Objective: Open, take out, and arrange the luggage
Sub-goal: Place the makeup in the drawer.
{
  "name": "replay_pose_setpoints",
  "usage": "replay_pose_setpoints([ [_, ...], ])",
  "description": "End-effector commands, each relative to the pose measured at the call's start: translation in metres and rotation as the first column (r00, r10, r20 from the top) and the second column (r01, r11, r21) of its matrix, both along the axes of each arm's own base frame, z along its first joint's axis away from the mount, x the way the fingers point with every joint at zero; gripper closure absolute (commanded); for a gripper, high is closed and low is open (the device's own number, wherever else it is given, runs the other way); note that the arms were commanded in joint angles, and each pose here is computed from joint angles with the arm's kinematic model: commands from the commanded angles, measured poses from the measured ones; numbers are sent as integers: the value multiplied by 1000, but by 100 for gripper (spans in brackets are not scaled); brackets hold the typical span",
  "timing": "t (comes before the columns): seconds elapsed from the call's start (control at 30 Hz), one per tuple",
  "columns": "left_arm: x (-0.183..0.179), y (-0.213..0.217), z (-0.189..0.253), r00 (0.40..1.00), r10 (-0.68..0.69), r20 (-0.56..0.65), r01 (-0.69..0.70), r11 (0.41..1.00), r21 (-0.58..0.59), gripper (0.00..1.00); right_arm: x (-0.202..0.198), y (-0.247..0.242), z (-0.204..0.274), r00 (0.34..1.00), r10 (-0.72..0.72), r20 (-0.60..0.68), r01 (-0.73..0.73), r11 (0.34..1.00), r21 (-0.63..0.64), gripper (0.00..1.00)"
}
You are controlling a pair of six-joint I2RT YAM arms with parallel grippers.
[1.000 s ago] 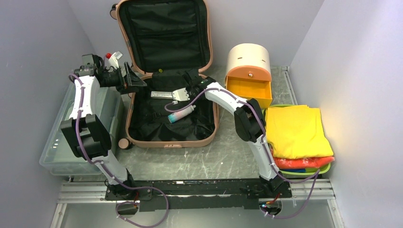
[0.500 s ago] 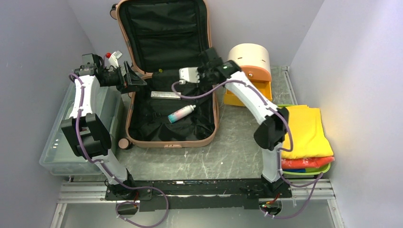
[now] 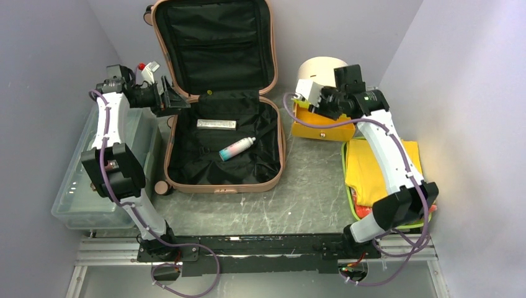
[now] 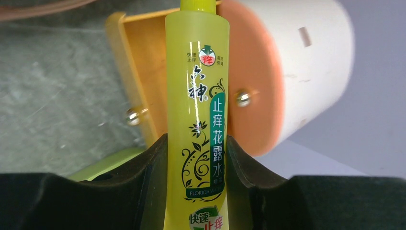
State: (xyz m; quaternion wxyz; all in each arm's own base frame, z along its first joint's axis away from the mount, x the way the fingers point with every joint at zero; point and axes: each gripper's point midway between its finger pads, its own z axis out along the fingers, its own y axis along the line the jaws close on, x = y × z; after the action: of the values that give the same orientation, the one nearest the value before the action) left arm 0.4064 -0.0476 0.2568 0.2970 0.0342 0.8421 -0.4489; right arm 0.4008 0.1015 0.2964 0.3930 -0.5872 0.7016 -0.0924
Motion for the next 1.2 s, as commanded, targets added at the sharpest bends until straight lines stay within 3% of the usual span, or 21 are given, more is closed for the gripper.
replay_pose_setpoints([
  [0.0,9,2,13,996,-41,76,41,999,9,0,-12,-8,-5,999,39,31,-40,999,31,100],
  [0.2,31,5,6,996,-37,86,28,994,110,0,-5,-26,-32,1000,-17,-12,18,999,35,100],
  [0.83,75,-8,-7,985,-101,138,76,981,177,1,51,-42,-88,994,-36,-98,36,999,-2,100],
  [0.9,77,-10,-8,985,-107,139,81,980,182,0,57,-41,-89,994,-40,-103,40,999,-1,94],
  [1.03,74,-16,-12,981,-136,138,110,977,182,1,65,-40,-91,993,-40,-109,39,999,-5,66],
  [1.17,81,-12,-22,984,-126,126,98,974,205,1,68,-40,-93,992,-38,-117,38,999,-6,49],
])
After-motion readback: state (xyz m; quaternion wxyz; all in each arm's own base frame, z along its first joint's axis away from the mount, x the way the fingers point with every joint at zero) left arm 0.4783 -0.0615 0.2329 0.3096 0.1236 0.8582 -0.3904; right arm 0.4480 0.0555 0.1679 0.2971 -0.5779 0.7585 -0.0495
